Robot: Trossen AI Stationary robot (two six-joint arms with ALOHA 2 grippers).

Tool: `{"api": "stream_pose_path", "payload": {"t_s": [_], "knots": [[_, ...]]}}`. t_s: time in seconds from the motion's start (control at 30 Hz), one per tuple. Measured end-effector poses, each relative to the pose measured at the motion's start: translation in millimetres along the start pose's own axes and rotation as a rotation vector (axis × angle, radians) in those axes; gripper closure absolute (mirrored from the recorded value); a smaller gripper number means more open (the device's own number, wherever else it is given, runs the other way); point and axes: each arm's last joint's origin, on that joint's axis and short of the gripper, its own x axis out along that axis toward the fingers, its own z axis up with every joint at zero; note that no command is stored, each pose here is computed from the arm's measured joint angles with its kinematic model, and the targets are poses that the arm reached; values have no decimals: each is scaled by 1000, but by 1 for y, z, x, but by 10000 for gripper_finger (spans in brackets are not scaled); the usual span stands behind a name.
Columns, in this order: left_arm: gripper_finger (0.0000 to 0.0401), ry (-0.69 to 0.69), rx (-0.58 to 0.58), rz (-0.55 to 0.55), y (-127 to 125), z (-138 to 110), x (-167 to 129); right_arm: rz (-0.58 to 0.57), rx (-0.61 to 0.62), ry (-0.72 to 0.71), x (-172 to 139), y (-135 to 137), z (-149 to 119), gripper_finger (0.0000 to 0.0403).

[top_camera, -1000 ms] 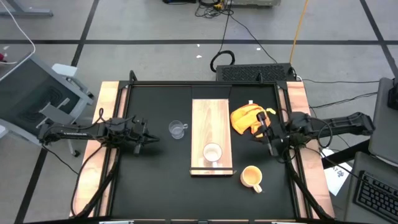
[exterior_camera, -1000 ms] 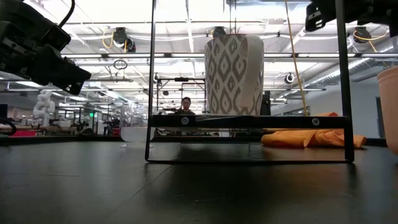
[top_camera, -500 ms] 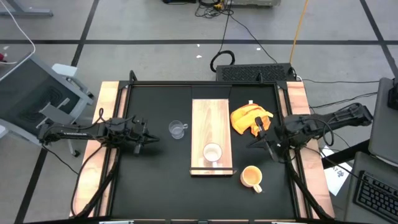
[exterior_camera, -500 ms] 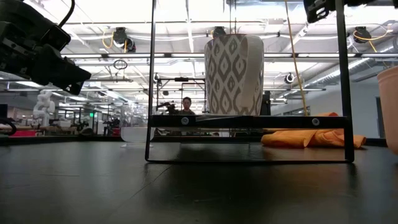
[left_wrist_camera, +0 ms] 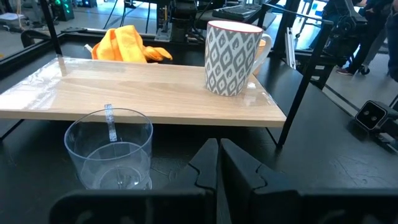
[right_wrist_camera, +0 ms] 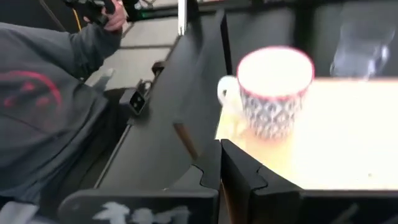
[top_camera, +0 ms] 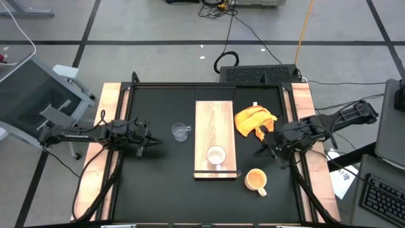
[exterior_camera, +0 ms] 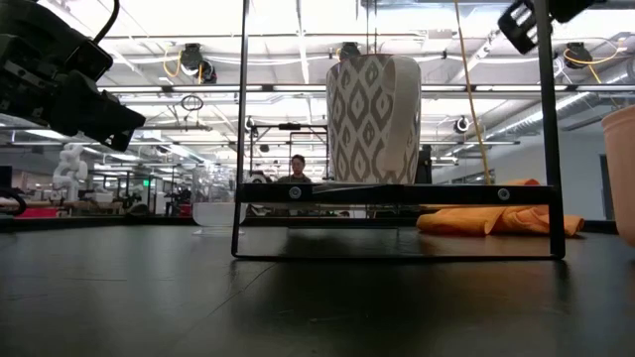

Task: Stack small to large cups/mugs on shelf
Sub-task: Put the orange cup on the shelf

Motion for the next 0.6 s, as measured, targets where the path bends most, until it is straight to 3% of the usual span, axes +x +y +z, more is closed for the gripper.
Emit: {"api": "stream_pose_path", "payload": {"t_s": [0.4,0.6], "knots": [[380,0,0,0,0,0,0,-66,216,258,13,6,-17,403],[380,-1,0,1,0,0,0,-114,181,359,24,23,-1,403]]}}
